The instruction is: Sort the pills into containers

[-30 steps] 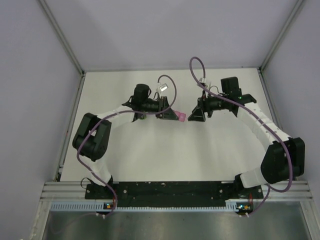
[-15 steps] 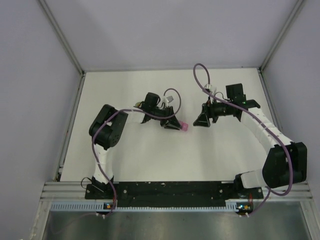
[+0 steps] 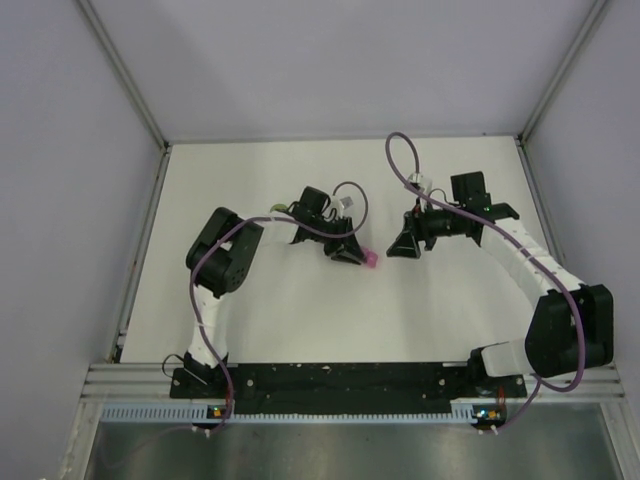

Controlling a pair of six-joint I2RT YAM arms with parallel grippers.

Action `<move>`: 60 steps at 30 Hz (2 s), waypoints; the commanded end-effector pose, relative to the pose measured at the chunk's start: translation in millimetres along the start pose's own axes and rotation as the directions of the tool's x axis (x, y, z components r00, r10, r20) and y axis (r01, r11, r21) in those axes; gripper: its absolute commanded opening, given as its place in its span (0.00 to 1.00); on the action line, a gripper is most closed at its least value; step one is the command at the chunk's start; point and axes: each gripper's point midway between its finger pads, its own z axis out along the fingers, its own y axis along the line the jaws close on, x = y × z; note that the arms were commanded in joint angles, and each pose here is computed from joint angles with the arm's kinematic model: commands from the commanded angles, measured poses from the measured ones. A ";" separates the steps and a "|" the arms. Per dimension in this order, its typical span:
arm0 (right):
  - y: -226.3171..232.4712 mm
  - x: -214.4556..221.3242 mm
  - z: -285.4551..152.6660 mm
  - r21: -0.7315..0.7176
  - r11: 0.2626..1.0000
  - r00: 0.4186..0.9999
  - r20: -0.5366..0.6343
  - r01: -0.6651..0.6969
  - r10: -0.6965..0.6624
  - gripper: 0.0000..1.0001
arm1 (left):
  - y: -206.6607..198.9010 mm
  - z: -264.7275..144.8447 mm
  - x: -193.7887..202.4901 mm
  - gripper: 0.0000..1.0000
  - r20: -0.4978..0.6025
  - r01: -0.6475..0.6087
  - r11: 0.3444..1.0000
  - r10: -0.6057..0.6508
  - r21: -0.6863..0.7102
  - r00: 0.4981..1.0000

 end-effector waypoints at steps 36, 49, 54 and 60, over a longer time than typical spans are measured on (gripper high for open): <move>5.0 -9.8 -6.6 -0.007 0.998 0.997 0.054 0.063 -0.062 0.69 | 25.1 -14.7 -6.9 0.64 0.009 -0.159 0.955 0.166 -0.252 0.986; 5.1 -10.8 -7.6 0.001 0.998 0.996 0.057 0.068 -0.068 0.69 | 33.4 -35.3 -11.8 0.65 0.022 -0.219 0.902 0.245 -0.372 0.969; 4.9 -13.7 -8.8 0.014 0.997 0.995 0.065 0.077 -0.077 0.70 | 32.1 -43.5 -17.6 0.66 0.031 -0.250 0.877 0.287 -0.410 0.957; 3.7 -15.2 -10.1 0.027 0.997 0.994 0.069 0.078 -0.079 0.72 | 31.7 -48.6 -19.7 0.66 0.034 -0.265 0.860 0.309 -0.435 0.950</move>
